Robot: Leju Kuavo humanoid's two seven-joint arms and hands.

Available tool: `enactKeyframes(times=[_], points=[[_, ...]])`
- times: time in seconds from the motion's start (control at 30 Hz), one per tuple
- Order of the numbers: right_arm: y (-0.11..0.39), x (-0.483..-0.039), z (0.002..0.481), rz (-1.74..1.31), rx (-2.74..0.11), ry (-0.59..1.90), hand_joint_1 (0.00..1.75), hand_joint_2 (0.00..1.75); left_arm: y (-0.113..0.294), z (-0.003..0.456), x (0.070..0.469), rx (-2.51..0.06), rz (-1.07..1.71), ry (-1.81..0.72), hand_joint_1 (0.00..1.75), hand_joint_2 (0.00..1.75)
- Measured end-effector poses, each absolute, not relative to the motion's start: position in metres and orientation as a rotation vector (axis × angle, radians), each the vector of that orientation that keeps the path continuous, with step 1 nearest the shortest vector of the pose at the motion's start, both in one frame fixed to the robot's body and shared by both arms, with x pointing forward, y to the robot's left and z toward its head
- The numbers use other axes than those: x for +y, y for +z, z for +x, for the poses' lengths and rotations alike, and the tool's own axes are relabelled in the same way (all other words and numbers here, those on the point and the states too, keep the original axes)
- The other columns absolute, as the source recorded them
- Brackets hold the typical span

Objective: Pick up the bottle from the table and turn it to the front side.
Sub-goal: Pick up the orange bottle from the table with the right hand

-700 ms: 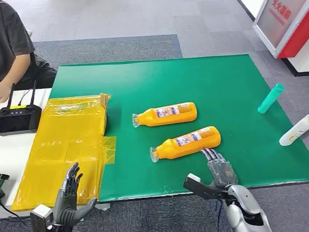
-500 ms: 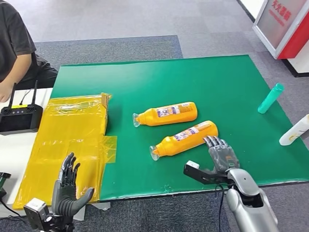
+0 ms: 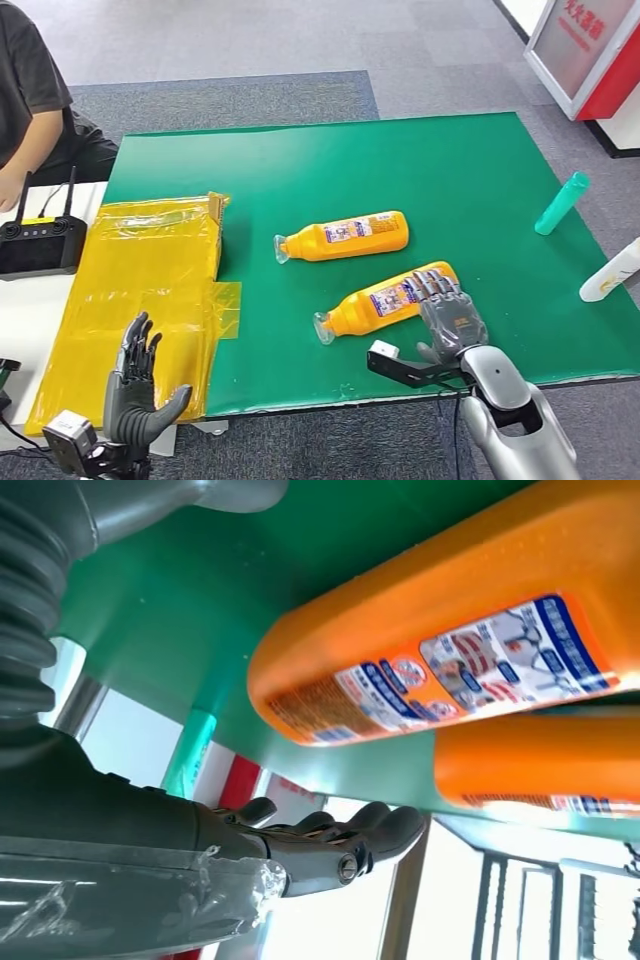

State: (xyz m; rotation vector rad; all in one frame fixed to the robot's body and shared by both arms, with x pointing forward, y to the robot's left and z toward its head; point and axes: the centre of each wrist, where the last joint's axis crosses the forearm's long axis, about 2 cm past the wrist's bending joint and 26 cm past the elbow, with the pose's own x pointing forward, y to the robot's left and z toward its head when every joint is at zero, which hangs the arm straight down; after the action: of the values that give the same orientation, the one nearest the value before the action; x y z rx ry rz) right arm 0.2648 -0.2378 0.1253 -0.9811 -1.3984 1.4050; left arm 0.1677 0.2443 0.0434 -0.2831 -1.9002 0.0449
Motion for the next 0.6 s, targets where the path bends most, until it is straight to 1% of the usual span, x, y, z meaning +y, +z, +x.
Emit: enactKeyframes(times=[0.13, 0.23, 0.6], points=[[0.132, -0.238, 0.265, -0.985, -1.41, 1.411, 0.0, 1.75, 0.044, 0.167, 0.244, -1.9, -0.287, 0.043, 0.0, 1.75], [0.138, -0.24, 0.274, -0.982, -1.406, 1.423, 0.0, 1.75, 0.044, 0.168, 0.243, -1.903, -0.292, 0.039, 0.0, 1.75], [0.152, -0.255, 0.34, -0.956, -1.339, 1.479, 0.0, 1.75, 0.049, 0.176, 0.239, -1.924, -0.32, 0.023, 0.0, 1.75]])
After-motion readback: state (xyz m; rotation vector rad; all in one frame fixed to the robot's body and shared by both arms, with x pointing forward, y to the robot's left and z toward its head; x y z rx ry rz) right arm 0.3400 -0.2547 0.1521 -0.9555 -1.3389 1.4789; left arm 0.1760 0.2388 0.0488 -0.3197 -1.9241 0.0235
